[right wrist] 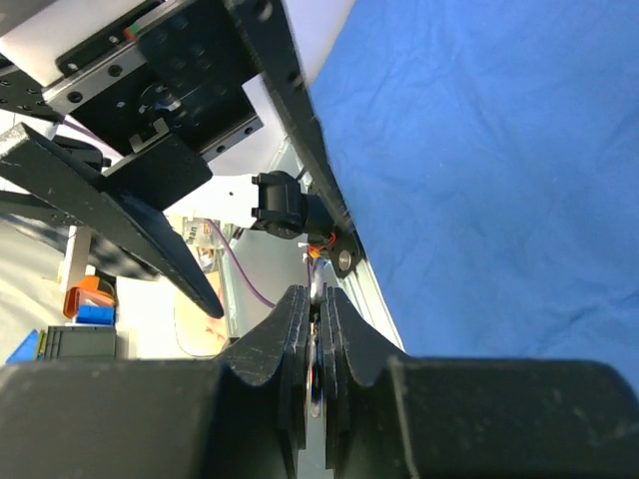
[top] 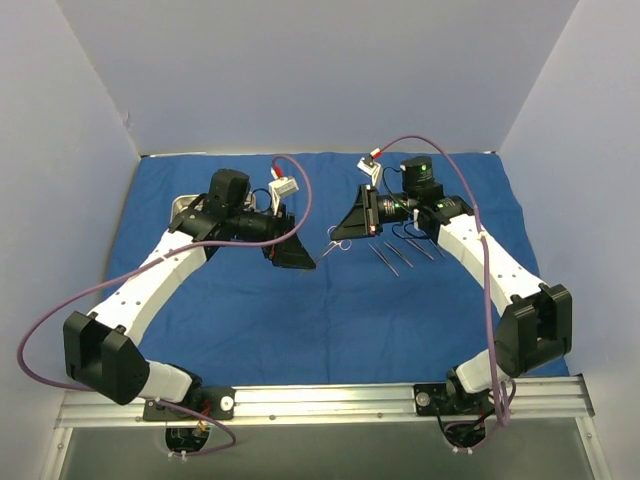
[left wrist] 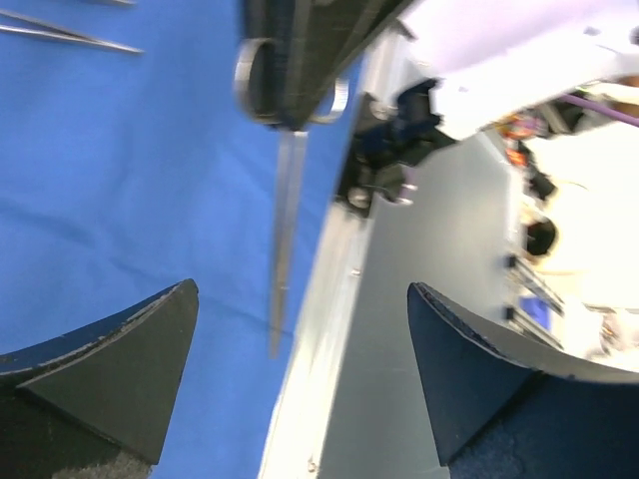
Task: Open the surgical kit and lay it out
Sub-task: Place the medical item in the surgical kit.
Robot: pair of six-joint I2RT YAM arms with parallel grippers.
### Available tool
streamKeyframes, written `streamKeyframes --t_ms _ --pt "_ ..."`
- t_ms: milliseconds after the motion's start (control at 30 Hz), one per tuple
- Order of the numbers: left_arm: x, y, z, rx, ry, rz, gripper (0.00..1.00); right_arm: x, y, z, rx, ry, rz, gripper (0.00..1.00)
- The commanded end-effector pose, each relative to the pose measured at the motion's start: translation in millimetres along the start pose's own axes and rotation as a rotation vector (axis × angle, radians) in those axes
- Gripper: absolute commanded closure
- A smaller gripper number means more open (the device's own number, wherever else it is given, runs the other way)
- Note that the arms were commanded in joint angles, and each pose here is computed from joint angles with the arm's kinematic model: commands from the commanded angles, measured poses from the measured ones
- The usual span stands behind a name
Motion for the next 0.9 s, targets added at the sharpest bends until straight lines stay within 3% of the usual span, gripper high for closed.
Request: streamKeyframes --t_ms 0,133,300,433,467,500,567,600,633,700,733,867 --pt "-16 9 -1 -0.052 -0.156 0.051 0.10 24 0 -8 0.008 0.051 -0.091 1.00" --pt "-16 -2 2 -0.015 -0.186 0.015 0.23 30 2 -9 0.002 0.064 -0.086 1.00" --pt "-13 -9 5 0.009 -0.186 -0.001 0.29 46 9 -10 -0.036 0.119 -0.108 1.00" --pt "-11 -11 7 0.018 -0.193 -0.025 0.63 54 12 -12 -0.053 0.138 -0.130 1.00" --pt "-9 -11 8 0.024 -0.187 -0.033 0.88 58 14 -12 -0.059 0.146 -0.128 1.00" --pt "-7 -11 8 0.037 -0.173 -0.052 0.98 60 17 -12 -0.079 0.141 -0.140 1.00" --pt "-2 -13 9 0.058 -0.137 -0.074 0.98 65 21 -18 -0.096 0.056 -0.136 0.74" --pt "1 -13 8 0.078 -0.099 -0.091 0.98 40 37 -18 -0.162 -0.124 -0.292 0.58" --pt "3 -14 8 0.090 -0.075 -0.097 0.98 25 21 -21 -0.093 -0.281 -0.251 0.47" --pt "7 -17 8 0.108 -0.039 -0.111 0.98 26 30 -24 -0.066 -0.478 -0.496 0.41" --pt "7 -18 8 0.112 -0.030 -0.119 0.98 15 32 -32 -0.081 -0.663 -0.547 0.38" --pt "13 -30 9 0.160 0.013 -0.165 0.98 24 12 -18 0.004 -0.807 -0.877 0.38"
Point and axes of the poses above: each gripper's point midway between its finger pads, its own z axis out along the fingers, its own x axis along the line the jaws close on, y = z × x, the point moved 6 cm from there along -z, back along the fingers, and after that the axes turned 15 degrees about z, right-handed, at the moved point
